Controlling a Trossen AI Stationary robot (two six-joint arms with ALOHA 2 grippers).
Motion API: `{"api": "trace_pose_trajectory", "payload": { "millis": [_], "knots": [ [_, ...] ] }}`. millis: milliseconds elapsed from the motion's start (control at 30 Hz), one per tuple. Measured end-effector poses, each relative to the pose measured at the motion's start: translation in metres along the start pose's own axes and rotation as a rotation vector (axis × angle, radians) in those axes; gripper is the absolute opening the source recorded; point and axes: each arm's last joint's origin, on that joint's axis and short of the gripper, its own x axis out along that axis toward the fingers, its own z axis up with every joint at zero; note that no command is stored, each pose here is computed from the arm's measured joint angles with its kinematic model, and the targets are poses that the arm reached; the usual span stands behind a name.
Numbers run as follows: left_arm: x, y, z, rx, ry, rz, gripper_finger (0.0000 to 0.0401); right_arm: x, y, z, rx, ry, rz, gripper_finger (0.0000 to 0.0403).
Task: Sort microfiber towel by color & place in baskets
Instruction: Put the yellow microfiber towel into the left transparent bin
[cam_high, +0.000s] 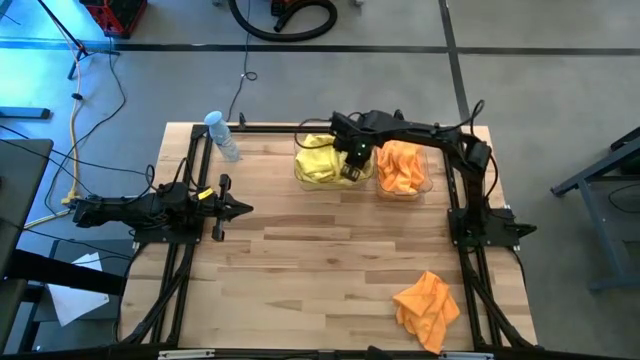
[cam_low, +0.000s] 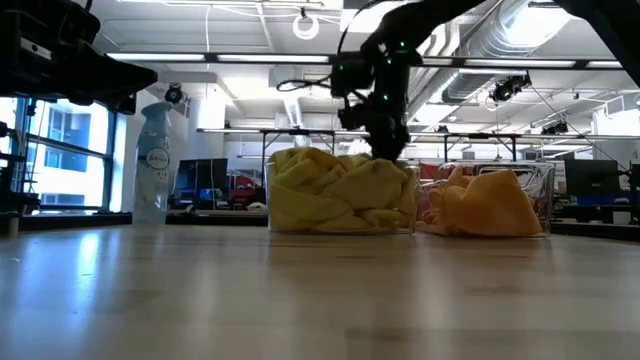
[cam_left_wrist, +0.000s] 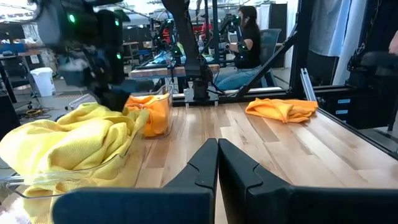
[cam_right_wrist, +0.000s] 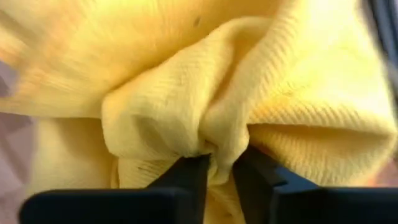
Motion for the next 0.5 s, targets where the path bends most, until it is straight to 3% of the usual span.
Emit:
{"api": "trace_pose_trajectory", "payload": {
  "millis": [267,500],
  "knots": [
    [0.0,0.0,0.0,0.0,0.0,0.0,0.0,-0.046,-0.002,0.015,0.035,-0.065,-0.002,0.0134],
    [0.0,0.0,0.0,0.0,-0.001,0.0,0.0,-0.065,-0.002,0.031,0.127,-0.224,0.007,0.0153]
  ]
}}
